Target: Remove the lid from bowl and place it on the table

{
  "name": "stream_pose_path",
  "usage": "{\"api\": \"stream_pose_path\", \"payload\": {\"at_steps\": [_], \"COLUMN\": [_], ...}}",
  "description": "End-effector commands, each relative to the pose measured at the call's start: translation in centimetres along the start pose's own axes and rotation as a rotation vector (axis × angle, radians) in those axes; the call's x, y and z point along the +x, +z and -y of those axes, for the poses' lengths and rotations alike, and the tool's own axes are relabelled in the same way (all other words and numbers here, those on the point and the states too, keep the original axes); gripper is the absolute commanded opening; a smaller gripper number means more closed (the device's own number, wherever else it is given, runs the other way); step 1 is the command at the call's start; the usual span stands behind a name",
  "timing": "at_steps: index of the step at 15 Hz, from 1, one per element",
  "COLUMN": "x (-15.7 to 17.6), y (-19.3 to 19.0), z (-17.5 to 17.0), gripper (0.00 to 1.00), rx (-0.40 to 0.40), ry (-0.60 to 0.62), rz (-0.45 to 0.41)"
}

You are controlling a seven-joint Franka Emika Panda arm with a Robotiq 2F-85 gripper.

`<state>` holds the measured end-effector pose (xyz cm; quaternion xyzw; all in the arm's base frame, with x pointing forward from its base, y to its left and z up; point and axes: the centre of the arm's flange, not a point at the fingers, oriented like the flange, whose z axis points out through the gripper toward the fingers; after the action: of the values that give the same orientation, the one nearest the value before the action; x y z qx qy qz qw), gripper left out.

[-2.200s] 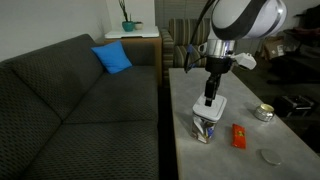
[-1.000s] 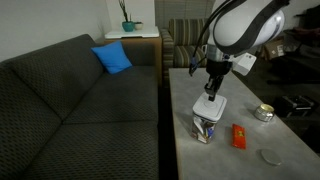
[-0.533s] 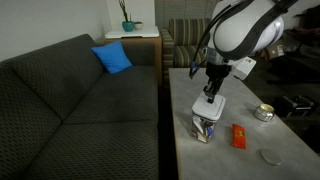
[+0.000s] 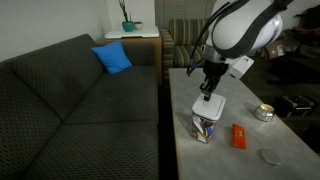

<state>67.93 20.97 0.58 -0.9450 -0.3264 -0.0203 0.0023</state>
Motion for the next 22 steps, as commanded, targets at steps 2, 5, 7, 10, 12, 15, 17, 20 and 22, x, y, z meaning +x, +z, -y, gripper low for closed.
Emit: {"api": "stream_pose_path", "payload": {"at_steps": [2, 5, 7, 10, 12, 15, 17, 20, 22], "x": [-0.9, -1.0, -1.1, -1.3, -1.5, -1.7, -1.6, -1.2, -1.1], "y": [-1.4, -1.2, -0.9, -0.6, -0.6, -0.2, 1.0, 4.3, 5.5], "z": [0.3, 0.2, 0.1, -0.1, -0.2, -0.3, -0.3, -0.1, 0.3], "gripper": [0.00, 0.00, 0.00, 0.00, 0.00, 0.00, 0.00, 0.00, 0.00], "rx": [0.032, 0.060, 0.056, 0.051, 0.047, 0.056, 0.068, 0.090, 0.080], "ry": [0.053, 0.079, 0.102, 0.135, 0.155, 0.171, 0.170, 0.135, 0.105], "rz": [0.007, 0.018, 0.036, 0.067, 0.080, 0.098, 0.117, 0.138, 0.141]}}
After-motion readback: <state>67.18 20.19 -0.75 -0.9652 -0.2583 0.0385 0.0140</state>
